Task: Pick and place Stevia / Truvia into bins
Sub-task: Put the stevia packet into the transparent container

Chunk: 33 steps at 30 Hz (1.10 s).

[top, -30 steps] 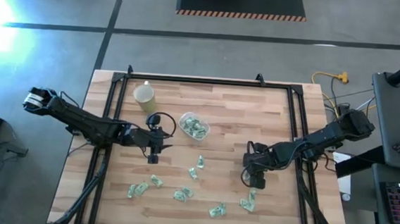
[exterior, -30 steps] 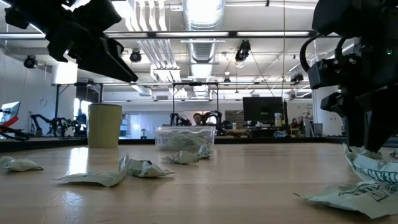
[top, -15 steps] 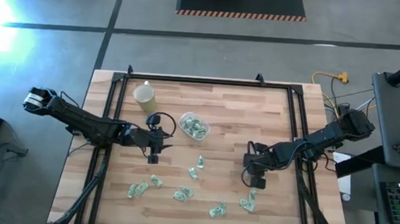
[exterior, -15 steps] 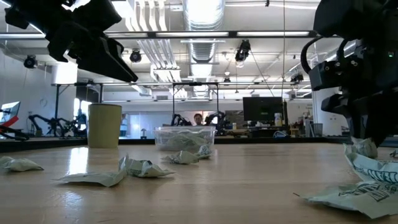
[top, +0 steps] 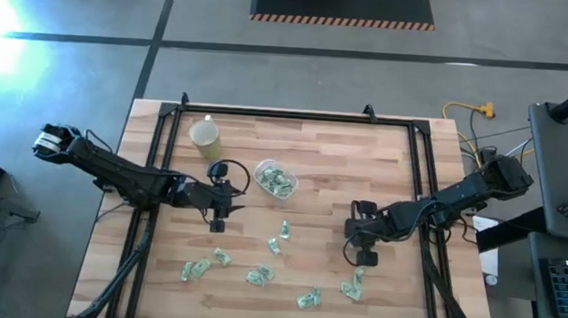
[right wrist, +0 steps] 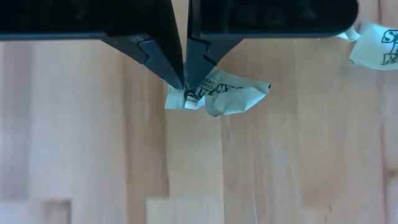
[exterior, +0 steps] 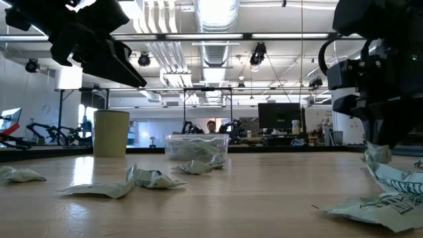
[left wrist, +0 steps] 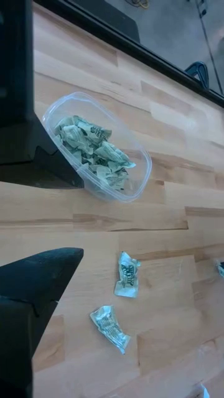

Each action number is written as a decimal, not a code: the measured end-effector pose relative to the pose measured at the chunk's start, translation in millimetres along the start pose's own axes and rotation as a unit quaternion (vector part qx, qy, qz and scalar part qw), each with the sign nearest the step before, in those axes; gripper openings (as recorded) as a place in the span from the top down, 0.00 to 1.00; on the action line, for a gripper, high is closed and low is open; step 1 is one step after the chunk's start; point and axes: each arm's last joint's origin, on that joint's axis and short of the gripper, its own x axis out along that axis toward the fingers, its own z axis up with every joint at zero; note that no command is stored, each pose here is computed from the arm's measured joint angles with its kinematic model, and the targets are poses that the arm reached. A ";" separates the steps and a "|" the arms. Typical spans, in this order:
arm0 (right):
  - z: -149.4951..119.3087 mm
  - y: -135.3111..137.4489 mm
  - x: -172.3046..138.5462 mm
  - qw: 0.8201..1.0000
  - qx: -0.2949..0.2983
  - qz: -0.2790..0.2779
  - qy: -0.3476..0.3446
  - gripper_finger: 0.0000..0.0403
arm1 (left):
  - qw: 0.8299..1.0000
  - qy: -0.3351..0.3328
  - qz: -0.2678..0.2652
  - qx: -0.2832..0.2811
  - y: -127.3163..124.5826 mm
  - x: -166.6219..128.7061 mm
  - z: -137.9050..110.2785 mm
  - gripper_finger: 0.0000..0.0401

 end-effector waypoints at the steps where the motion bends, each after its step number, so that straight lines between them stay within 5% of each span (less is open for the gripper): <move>1: 1.8 0.3 -1.4 1.000 -0.004 -0.003 -0.005 0.98 | 1.000 0.000 0.000 0.000 0.0 0.0 0.0 0.63; 9: 27.6 1.3 -23.6 0.988 -0.083 -0.094 -0.094 0.98 | 1.000 0.000 0.000 0.000 0.0 0.1 -0.1 0.63; 16: 68.2 -1.1 -46.5 0.931 -0.126 -0.232 -0.251 0.98 | 1.000 0.000 0.000 0.001 0.0 0.1 -0.3 0.63; 24: 104.5 -29.6 -58.0 0.884 -0.099 -0.276 -0.365 0.98 | 1.000 0.000 0.000 0.000 -0.1 0.2 -0.3 0.63; 33: 126.6 -81.3 -33.3 0.888 -0.081 -0.209 -0.401 0.98 | 1.000 0.001 0.000 0.001 -0.1 0.2 -0.4 0.63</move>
